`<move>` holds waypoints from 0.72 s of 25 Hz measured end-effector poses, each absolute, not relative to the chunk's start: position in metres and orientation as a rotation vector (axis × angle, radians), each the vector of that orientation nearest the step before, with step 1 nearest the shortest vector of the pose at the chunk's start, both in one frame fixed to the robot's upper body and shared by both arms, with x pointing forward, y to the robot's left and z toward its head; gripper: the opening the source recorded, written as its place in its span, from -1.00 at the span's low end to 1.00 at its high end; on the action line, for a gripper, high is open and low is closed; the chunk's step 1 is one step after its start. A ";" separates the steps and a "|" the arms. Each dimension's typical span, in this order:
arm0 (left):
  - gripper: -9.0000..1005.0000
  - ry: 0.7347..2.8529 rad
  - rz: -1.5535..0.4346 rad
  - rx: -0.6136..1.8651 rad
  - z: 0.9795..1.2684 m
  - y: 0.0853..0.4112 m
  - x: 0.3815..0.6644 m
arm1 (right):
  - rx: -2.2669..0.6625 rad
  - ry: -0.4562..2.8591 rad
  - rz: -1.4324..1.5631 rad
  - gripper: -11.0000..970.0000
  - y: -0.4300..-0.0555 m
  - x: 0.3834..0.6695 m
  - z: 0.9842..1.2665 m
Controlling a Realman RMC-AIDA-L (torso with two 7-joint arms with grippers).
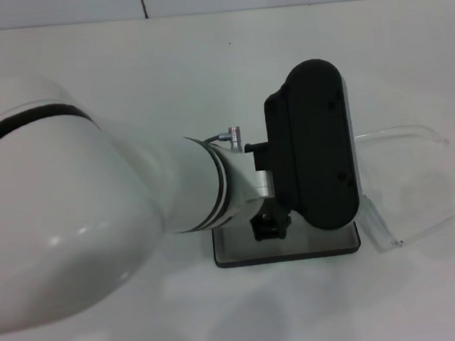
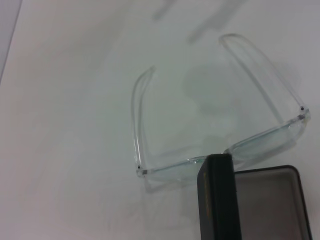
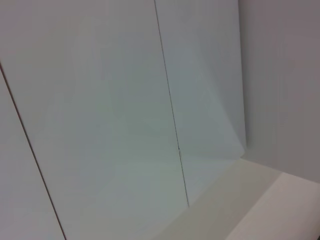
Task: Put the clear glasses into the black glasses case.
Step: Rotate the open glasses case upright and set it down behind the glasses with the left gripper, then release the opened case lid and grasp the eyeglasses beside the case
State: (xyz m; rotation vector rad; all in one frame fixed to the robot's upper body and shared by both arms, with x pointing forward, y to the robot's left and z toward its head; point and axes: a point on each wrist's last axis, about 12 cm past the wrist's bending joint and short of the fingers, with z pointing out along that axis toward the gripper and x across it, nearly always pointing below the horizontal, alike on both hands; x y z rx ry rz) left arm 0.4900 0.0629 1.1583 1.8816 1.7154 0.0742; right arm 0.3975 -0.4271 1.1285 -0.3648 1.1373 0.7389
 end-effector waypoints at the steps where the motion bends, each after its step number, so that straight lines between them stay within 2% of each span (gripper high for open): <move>1: -0.38 1.717 0.074 1.883 1.158 0.063 0.490 | -0.365 1.137 0.739 0.59 -0.427 0.397 1.128; 9: -0.24 1.701 0.055 1.852 1.172 0.065 0.483 | -0.385 1.178 0.772 0.59 -0.423 0.408 1.127; 13: -0.24 1.674 -0.022 1.747 1.198 0.071 0.476 | -0.435 1.327 0.856 0.58 -0.419 0.434 1.131; 18: -0.24 1.670 -0.255 1.534 1.233 0.084 0.478 | -0.518 1.633 0.959 0.58 -0.409 0.468 1.151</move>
